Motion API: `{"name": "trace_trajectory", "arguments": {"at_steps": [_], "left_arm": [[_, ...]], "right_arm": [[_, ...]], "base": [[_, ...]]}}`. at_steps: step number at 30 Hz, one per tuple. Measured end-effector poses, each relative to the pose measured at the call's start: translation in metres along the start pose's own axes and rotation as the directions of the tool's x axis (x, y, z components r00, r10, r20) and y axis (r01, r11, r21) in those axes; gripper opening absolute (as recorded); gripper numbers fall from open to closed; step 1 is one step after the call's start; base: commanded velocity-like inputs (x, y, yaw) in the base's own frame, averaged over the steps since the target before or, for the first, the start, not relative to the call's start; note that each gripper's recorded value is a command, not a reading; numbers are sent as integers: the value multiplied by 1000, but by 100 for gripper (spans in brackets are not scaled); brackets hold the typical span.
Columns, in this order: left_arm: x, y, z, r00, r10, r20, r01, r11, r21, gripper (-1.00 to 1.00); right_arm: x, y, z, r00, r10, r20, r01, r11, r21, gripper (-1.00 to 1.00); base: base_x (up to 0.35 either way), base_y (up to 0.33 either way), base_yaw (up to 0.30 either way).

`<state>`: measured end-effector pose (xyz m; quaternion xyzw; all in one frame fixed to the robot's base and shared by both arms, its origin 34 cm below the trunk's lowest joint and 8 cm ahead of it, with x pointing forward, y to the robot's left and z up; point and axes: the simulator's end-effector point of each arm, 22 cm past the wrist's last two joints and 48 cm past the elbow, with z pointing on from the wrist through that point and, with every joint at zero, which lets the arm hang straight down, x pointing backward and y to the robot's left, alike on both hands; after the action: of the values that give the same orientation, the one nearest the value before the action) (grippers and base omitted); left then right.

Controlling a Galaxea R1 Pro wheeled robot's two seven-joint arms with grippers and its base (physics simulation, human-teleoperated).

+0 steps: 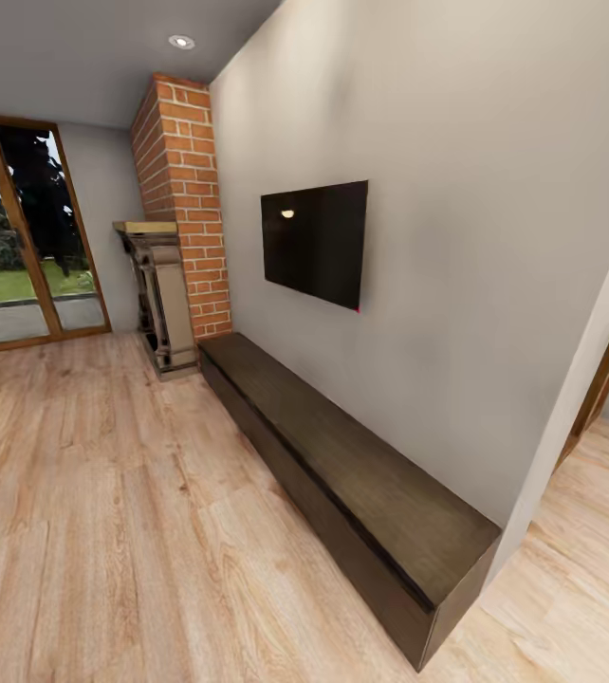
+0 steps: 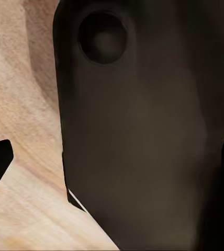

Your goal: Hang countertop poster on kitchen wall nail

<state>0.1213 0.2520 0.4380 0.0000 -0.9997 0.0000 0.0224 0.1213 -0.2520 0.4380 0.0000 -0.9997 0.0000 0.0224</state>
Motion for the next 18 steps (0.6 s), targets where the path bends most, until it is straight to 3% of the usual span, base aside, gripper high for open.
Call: {"name": "trace_trajectory", "arguments": {"at_steps": [5,18], "left_arm": [[-10,-18,0,1000,6,25,-7,1000,28,100],[-10,-18,0,1000,6,25,-6,1000,28,100]], "right_arm": [[10,17,0,1000,0,-29,-1,1000,-29,100],[10,17,0,1000,0,-29,-1,1000,-29,100]], "base": [[0,0,0],[0,0,0]]}}
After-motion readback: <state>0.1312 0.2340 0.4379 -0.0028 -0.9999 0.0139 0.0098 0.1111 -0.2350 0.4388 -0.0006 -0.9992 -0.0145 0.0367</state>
